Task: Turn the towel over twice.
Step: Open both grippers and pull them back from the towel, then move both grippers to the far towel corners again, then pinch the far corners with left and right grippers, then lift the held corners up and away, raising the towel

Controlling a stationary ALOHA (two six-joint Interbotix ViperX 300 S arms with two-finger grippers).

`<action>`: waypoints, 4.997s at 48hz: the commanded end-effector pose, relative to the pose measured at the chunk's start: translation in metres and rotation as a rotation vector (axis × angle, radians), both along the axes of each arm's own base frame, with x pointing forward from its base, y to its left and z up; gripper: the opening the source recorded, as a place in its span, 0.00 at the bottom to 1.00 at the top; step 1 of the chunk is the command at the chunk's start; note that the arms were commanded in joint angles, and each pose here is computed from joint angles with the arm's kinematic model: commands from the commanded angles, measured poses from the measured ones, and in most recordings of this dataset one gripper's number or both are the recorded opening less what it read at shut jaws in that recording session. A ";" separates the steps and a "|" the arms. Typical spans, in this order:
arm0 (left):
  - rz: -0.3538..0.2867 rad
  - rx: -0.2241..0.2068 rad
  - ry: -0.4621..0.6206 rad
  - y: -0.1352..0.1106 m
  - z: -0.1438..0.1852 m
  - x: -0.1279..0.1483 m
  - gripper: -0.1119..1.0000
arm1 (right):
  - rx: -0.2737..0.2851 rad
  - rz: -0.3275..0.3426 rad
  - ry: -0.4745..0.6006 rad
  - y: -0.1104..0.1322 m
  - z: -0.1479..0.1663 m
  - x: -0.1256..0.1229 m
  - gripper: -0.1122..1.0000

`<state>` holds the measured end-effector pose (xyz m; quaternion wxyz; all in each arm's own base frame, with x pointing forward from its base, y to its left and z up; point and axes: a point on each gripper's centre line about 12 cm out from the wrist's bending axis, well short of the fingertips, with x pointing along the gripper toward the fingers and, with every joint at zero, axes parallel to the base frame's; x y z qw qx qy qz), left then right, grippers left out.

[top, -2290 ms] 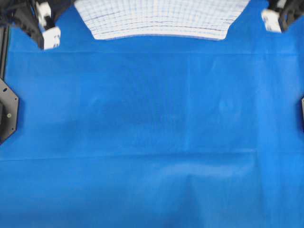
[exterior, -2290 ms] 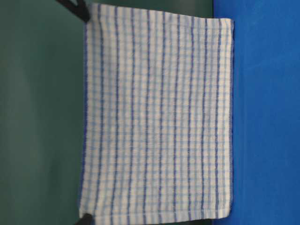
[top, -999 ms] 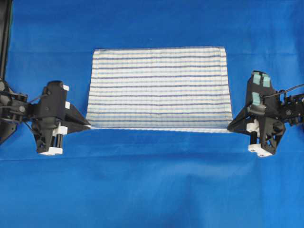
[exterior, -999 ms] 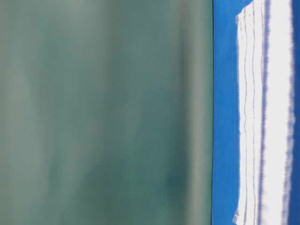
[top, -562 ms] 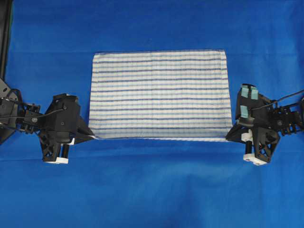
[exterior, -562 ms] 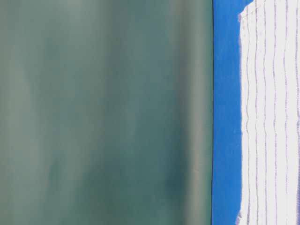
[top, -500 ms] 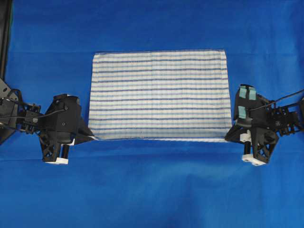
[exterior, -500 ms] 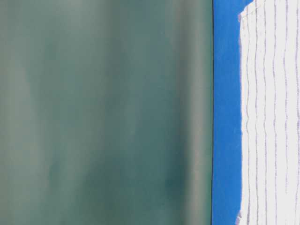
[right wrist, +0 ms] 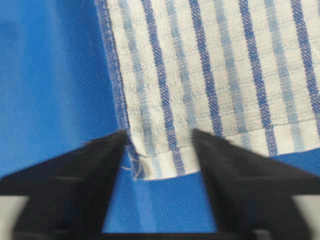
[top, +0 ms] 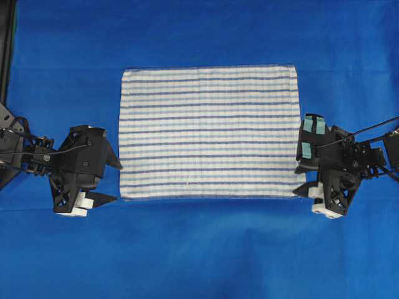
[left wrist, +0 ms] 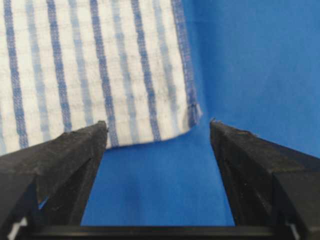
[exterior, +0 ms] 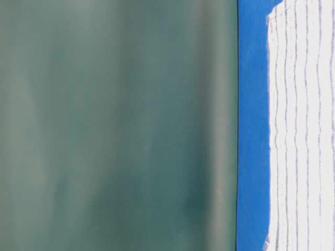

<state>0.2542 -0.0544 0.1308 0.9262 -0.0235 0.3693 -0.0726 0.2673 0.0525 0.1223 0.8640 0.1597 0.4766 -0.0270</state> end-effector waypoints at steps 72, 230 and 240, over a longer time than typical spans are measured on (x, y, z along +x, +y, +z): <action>0.281 0.081 -0.522 0.083 0.113 -0.038 0.75 | -0.344 -0.145 -0.537 -0.109 0.132 -0.020 0.68; 0.738 0.465 -0.552 0.245 0.142 -0.028 0.14 | -0.706 -0.496 -0.368 -0.259 0.187 -0.033 0.17; 0.712 0.470 -0.605 0.229 0.156 -0.035 0.14 | -0.684 -0.462 -0.411 -0.228 0.192 -0.039 0.17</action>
